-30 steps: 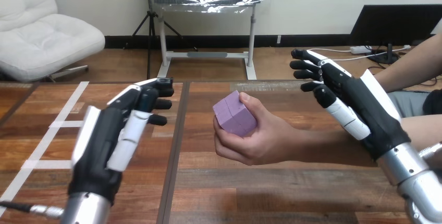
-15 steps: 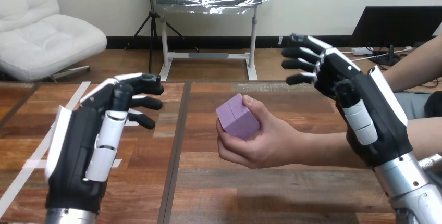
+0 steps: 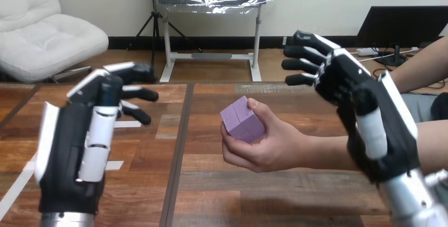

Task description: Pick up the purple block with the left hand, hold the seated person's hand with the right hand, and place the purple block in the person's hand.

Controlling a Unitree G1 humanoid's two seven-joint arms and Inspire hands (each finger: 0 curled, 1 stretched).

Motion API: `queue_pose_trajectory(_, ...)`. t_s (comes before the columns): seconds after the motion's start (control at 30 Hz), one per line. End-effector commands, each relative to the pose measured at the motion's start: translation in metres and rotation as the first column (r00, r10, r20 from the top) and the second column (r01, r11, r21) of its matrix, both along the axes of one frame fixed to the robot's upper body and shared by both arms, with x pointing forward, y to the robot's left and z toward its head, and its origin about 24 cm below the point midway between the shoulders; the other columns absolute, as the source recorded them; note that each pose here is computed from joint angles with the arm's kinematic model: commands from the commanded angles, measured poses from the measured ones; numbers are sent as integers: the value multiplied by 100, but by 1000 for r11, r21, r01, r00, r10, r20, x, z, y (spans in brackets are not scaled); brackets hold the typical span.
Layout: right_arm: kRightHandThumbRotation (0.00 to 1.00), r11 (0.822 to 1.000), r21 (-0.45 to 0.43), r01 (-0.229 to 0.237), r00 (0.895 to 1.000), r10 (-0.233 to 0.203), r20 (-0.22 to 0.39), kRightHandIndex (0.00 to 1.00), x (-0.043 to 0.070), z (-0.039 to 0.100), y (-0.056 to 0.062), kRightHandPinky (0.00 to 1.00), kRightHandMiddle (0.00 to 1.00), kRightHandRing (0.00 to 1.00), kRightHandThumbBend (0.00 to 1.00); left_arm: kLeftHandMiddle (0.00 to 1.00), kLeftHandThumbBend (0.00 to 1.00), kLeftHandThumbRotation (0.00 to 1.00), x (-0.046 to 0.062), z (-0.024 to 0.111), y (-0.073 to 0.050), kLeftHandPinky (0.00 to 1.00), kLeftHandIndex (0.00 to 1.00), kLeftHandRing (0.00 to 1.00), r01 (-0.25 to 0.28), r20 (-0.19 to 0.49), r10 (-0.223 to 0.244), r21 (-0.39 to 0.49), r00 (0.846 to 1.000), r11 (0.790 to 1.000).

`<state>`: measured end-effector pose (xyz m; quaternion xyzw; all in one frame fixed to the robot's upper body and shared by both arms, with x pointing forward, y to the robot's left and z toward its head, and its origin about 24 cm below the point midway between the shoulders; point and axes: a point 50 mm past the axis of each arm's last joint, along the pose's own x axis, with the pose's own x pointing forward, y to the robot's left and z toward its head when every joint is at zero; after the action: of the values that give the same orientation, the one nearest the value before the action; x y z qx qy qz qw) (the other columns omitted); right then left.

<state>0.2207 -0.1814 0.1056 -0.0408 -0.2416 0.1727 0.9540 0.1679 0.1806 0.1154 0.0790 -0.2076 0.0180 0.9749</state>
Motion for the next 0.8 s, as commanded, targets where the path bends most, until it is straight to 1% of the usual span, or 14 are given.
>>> queue_pose_trajectory(0.0,91,997,71,-28,999,25,45,84,-6,10,8,74,81,79,87,67,50,100,-1,20,-5,36,62,58,7,108,-4,-24,994,1000)
queue_pose_trajectory(0.13,87,991,125,-53,998,50,30,84,-11,7,12,74,81,79,88,67,51,100,-2,21,-7,35,62,58,4,113,1,-39,994,999)
queue_pose_trajectory(0.23,84,987,149,-65,998,62,21,84,-14,5,13,74,81,80,87,67,53,100,-2,21,-8,34,62,58,2,116,3,-48,993,999)
queue_pose_trajectory(0.47,82,979,193,-73,997,75,-6,84,-21,1,17,74,82,80,87,67,58,100,-3,21,-9,32,62,58,4,122,4,-60,992,998)
queue_pose_trajectory(0.6,82,973,216,-85,995,92,-25,84,-26,-1,20,74,82,80,86,67,62,100,-3,21,-10,31,61,57,4,125,3,-57,992,998)
queue_pose_trajectory(0.77,82,971,221,-95,994,106,-36,85,-30,-3,22,74,83,81,86,67,59,100,-3,20,-10,31,61,57,8,127,0,-60,992,998)
